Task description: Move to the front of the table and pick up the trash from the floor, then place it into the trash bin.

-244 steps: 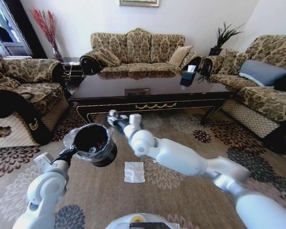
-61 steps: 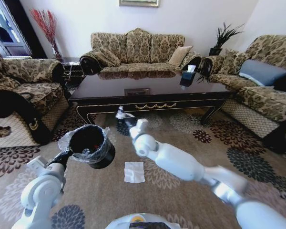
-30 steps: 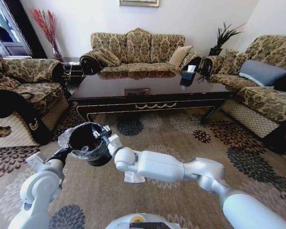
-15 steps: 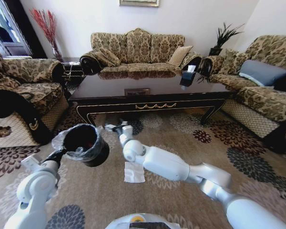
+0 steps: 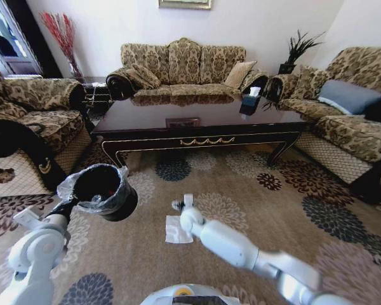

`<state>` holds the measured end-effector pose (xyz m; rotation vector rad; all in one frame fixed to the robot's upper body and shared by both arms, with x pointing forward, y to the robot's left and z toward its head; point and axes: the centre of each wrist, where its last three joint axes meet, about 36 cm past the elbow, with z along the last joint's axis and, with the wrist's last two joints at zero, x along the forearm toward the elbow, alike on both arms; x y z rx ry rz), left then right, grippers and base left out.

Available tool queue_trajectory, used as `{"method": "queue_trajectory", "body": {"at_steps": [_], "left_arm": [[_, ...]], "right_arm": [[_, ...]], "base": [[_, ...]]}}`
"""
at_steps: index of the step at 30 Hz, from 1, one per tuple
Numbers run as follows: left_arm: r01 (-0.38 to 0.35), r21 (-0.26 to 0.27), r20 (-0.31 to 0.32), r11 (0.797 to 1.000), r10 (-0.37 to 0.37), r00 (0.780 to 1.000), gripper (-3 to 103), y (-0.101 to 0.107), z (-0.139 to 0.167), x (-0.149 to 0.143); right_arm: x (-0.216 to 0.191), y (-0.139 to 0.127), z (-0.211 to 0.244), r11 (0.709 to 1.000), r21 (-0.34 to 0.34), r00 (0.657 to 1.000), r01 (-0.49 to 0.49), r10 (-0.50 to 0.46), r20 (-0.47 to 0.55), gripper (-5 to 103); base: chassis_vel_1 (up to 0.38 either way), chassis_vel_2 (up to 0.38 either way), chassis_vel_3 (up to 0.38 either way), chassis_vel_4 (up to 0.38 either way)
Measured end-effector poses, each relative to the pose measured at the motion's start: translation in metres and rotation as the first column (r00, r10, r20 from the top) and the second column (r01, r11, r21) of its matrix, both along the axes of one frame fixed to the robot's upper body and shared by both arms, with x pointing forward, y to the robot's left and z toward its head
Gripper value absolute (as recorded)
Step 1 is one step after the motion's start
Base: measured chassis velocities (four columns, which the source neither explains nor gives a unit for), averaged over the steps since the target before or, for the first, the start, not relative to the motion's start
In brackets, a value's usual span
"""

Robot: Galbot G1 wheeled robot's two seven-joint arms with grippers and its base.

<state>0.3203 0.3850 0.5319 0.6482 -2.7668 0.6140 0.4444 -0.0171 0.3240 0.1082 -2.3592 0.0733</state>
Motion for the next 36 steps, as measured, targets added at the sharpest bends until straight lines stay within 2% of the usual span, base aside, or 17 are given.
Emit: {"method": "queue_trajectory", "body": {"at_steps": [1,8,17,26,36], "left_arm": [[0.0,0.001,0.002,1.0,0.0,1.0,3,-0.001,0.001,-0.002],[-0.005,0.002,0.002,1.0,0.005,1.0,3,-0.002,0.002,-0.006],[-0.002,0.008,0.009,1.0,0.002,1.0,3,-0.005,0.005,-0.01],[-0.004,0.014,-0.001,1.0,0.004,1.0,3,-0.009,0.002,-0.013],[-0.008,0.031,0.01,0.999,0.008,1.0,3,-0.01,0.009,-0.018]], "right_arm": [[-0.01,0.005,-0.014,1.0,-0.026,1.0,-0.014,0.013,-0.018,100],[-0.035,0.018,-0.038,0.992,-0.085,0.996,-0.089,0.086,-0.034,100],[-0.062,0.015,-0.069,0.98,-0.127,0.987,-0.15,0.142,-0.069,100],[-0.064,0.012,-0.086,0.976,-0.105,0.981,-0.191,0.184,-0.066,100],[-0.05,0.0,-0.111,0.979,-0.109,0.982,-0.174,0.163,-0.1,100]], "base": [[0.0,0.0,0.0,0.0],[0.0,0.0,0.0,0.0],[0.0,0.0,0.0,0.0],[0.0,0.0,0.0,0.0],[0.0,0.0,0.0,0.0]]}}
